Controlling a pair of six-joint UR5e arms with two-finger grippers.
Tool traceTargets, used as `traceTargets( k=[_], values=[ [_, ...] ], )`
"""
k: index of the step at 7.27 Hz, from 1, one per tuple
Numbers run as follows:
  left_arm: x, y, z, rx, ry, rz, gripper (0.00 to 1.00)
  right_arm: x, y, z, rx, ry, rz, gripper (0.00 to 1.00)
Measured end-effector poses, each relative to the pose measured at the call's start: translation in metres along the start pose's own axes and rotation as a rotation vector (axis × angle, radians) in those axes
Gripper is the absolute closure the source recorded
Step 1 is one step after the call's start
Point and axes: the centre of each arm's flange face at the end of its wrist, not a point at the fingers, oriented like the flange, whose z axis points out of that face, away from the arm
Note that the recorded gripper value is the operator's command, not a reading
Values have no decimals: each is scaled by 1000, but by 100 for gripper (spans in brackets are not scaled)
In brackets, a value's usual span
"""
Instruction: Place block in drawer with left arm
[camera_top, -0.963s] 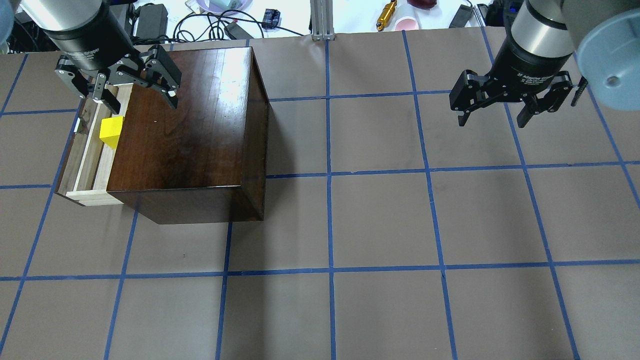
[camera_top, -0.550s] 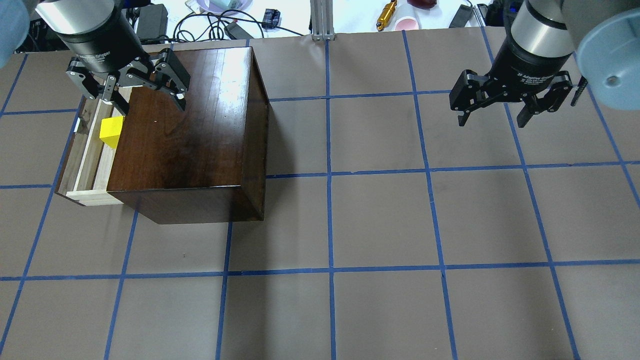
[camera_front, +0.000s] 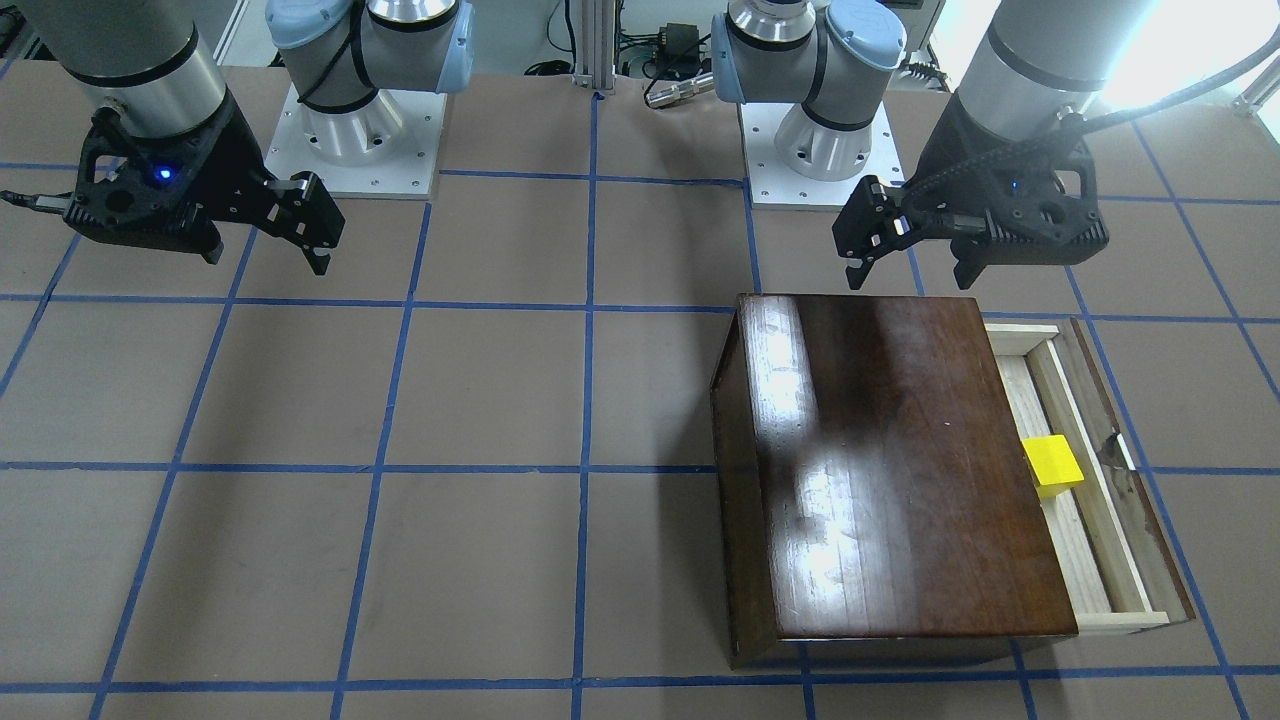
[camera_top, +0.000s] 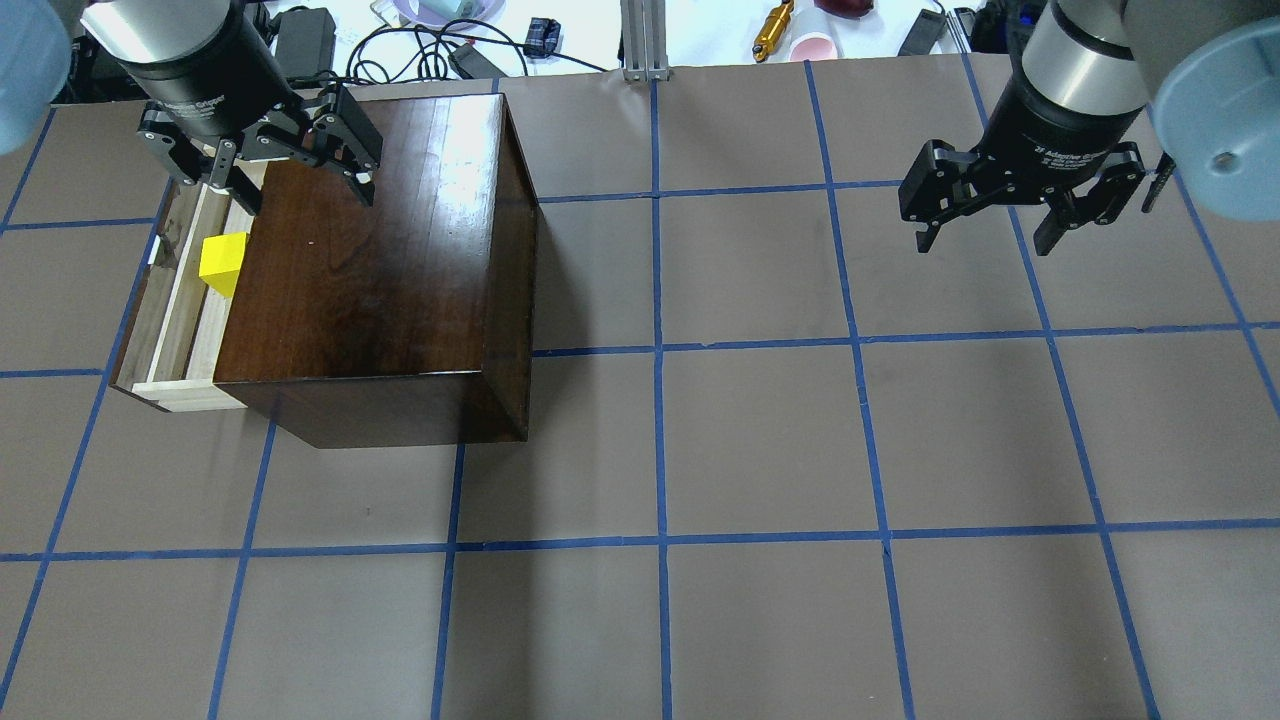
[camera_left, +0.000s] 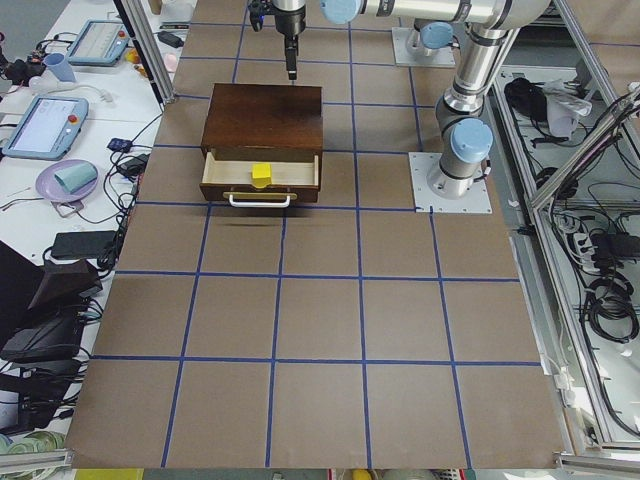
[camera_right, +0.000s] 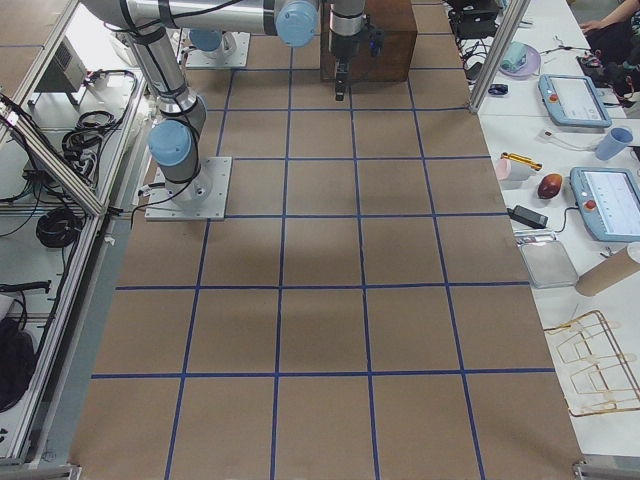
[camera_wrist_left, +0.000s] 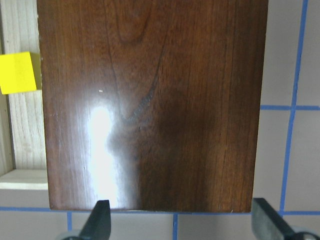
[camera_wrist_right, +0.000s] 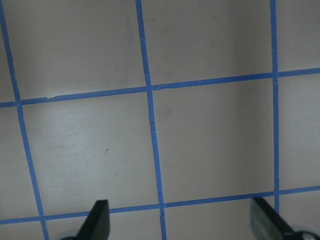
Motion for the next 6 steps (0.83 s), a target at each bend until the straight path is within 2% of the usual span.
traceTargets(
  k=[6],
  values=[
    [0, 1, 1, 7, 1, -3, 0, 0, 0, 0, 0, 0, 0, 0]
  ],
)
